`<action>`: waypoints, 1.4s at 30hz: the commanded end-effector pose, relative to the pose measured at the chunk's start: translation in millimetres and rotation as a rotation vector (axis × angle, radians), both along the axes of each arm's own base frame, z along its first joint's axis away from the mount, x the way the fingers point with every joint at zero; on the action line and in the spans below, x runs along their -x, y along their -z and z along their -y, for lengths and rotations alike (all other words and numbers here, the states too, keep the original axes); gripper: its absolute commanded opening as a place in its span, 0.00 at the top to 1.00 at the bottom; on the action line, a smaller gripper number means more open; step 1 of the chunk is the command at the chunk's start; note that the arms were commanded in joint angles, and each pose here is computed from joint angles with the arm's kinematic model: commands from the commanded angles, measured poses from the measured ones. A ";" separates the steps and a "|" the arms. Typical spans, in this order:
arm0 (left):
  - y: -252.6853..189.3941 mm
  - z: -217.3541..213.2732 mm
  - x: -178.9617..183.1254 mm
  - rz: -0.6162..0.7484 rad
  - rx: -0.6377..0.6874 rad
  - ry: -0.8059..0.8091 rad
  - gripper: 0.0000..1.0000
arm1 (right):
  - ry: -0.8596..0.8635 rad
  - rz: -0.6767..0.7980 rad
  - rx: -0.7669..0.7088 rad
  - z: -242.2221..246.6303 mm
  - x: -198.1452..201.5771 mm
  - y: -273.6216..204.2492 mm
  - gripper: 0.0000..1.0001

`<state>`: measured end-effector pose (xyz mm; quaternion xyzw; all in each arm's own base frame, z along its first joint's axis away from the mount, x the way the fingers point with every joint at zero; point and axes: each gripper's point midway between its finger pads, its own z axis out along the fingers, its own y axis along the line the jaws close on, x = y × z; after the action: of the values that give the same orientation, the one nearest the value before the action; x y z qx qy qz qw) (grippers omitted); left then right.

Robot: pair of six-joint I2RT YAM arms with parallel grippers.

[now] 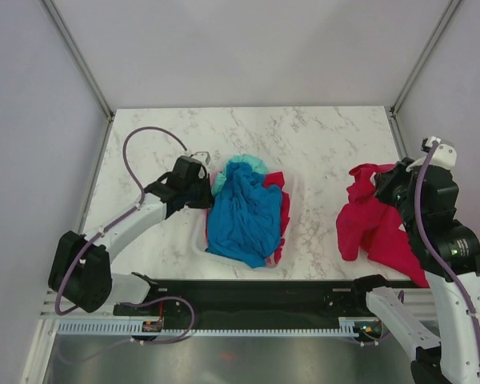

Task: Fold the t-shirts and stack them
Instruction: Move the tshirt to the center of the board

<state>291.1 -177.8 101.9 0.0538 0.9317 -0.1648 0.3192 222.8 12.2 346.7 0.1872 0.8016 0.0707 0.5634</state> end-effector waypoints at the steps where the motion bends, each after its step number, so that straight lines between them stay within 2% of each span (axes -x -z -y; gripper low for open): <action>1: -37.9 -58.1 -38.0 0.135 -0.279 -0.085 0.98 | -0.048 0.006 -0.029 -11.4 -8.1 12.2 1.00; 3: -51.1 -88.6 -58.6 0.138 -0.293 -0.160 0.98 | -0.064 -0.001 -0.046 -15.5 -7.9 21.3 1.00; 7: -51.7 -145.7 -89.4 0.091 -0.228 -0.289 0.98 | -0.105 -0.048 -0.073 -26.9 -15.6 54.7 1.00; 10: -47.6 -181.4 -121.7 0.121 -0.296 -0.335 0.98 | -0.146 -0.074 -0.102 -37.8 -23.0 74.7 1.00; 11: -45.8 -195.7 -130.8 0.134 -0.348 -0.368 0.98 | -0.172 -0.082 -0.116 -43.6 -24.0 79.0 1.00; 13: -38.3 -208.6 -160.2 0.186 -0.450 -0.325 0.98 | -0.194 -0.101 -0.134 -50.1 -28.4 92.4 1.00; 14: -48.3 -225.4 -172.5 0.218 -0.548 -0.349 0.98 | -0.215 -0.115 -0.145 -54.9 -30.8 100.3 1.00; 15: -29.7 -234.7 -182.9 0.182 -0.609 -0.350 0.98 | -0.216 -0.120 -0.148 -55.7 -32.2 103.6 1.00; 16: -30.5 -243.5 -193.2 0.188 -0.655 -0.356 0.98 | -0.218 -0.121 -0.148 -56.3 -33.0 105.7 1.00; 17: -50.1 -259.9 -209.1 0.223 -0.714 -0.408 0.98 | -0.245 -0.136 -0.155 -61.2 -33.0 110.5 1.00; 19: -29.9 -284.7 -224.4 0.170 -0.782 -0.405 0.98 | -0.263 -0.148 -0.153 -64.1 -33.8 118.7 1.00; 20: -46.7 -304.2 -240.3 0.211 -0.804 -0.467 0.98 | -0.271 -0.159 -0.153 -65.4 -34.4 122.9 1.00; 22: -55.3 -326.2 -256.4 0.228 -0.853 -0.493 0.98 | -0.299 -0.182 -0.146 -69.1 -34.2 132.1 1.00; 25: -71.4 -367.4 -282.0 0.249 -0.929 -0.579 0.87 | -0.324 -0.219 -0.134 -71.7 -34.7 145.5 1.00; 27: -95.6 -389.0 -293.3 0.291 -0.971 -0.667 0.40 | -0.335 -0.236 -0.120 -72.4 -36.8 154.0 1.00; 28: -107.8 -393.3 -292.6 0.310 -0.978 -0.718 0.25 | -0.340 -0.242 -0.119 -73.1 -37.3 157.1 1.00; 29: -116.1 -394.2 -290.3 0.326 -0.973 -0.766 0.15 | -0.342 -0.259 -0.119 -73.7 -37.7 163.6 1.00; 34: -166.6 -374.5 -276.4 0.412 -0.942 -0.821 0.03 | -0.367 -0.259 -0.151 -81.9 -43.8 168.8 1.00; 36: -171.9 -367.0 -268.9 0.424 -0.895 -0.844 0.02 | -0.383 -0.253 -0.161 -84.9 -42.2 165.3 1.00; 37: -199.1 -359.5 -259.6 0.476 -0.860 -0.856 0.02 | -0.383 -0.247 -0.162 -84.7 -41.0 162.7 1.00; 38: -195.3 -345.8 -259.7 0.485 -0.821 -0.822 0.01 | -0.382 -0.231 -0.161 -83.7 -38.6 158.1 1.00; 40: -220.2 -326.2 -249.4 0.535 -0.771 -0.793 0.00 | -0.369 -0.224 -0.152 -80.1 -33.9 152.9 1.00; 42: -218.8 -268.0 -262.1 0.580 -0.619 -0.566 0.02 | -0.359 -0.210 -0.145 -76.6 -28.4 146.4 1.00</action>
<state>555.1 153.4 251.3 -0.1002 0.8086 0.3387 0.4706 250.9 89.9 174.9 0.0949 0.8872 0.1999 0.4048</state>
